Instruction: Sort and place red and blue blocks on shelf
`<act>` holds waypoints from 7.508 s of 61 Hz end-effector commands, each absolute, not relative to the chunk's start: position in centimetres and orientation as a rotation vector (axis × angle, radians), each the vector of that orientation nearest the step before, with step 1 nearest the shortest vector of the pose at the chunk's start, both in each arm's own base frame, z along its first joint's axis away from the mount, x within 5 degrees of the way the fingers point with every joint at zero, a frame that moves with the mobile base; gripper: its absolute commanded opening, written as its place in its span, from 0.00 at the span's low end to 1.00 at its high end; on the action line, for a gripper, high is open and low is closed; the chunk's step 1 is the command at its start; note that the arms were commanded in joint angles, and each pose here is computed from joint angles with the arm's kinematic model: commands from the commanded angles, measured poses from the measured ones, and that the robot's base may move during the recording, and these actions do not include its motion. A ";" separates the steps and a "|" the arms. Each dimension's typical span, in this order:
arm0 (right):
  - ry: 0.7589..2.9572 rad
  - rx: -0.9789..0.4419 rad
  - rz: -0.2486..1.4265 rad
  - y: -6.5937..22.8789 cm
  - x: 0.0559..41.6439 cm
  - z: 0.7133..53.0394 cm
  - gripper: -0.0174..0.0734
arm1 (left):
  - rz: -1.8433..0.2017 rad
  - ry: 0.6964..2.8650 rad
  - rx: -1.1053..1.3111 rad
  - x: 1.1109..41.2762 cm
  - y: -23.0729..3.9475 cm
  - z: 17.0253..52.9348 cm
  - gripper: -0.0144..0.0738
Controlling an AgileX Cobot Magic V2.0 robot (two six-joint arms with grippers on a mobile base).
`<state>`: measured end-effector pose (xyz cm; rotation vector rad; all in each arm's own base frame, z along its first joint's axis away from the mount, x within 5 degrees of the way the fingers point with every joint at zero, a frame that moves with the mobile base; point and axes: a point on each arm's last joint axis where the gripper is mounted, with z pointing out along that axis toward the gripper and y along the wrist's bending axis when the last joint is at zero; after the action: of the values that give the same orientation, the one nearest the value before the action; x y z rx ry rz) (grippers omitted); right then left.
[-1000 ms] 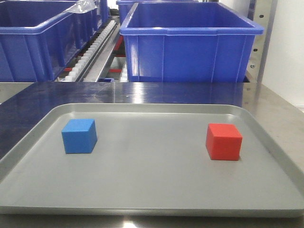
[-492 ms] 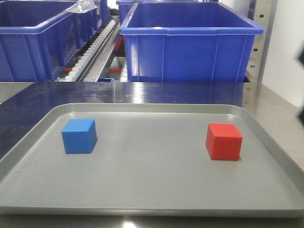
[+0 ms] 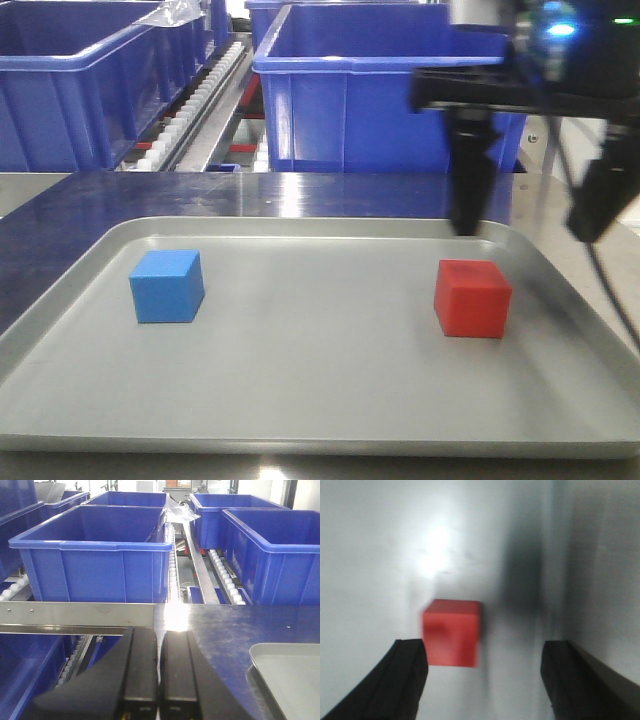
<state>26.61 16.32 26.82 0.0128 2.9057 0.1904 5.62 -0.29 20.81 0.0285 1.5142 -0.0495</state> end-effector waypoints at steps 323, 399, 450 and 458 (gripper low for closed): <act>1.485 -0.043 0.091 0.5 5.6 30.9 0.28 | 0.011 1.449 0.087 5.7 -0.3 21.0 0.30; 1.486 -0.043 0.091 0.5 5.6 30.9 0.28 | -0.272 2.076 0.342 15.4 -6.8 30.5 0.30; 1.486 -0.043 0.091 0.5 5.6 30.9 0.28 | -0.271 2.730 0.064 24.5 -15.4 32.2 0.96; 1.486 -0.043 0.091 0.5 5.6 30.9 0.28 | -0.319 2.774 0.048 25.3 -16.6 32.5 0.92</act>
<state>5.66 0.63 29.36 -0.0536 1.5806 0.0980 25.24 -15.71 30.52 0.0698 2.8145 -0.2235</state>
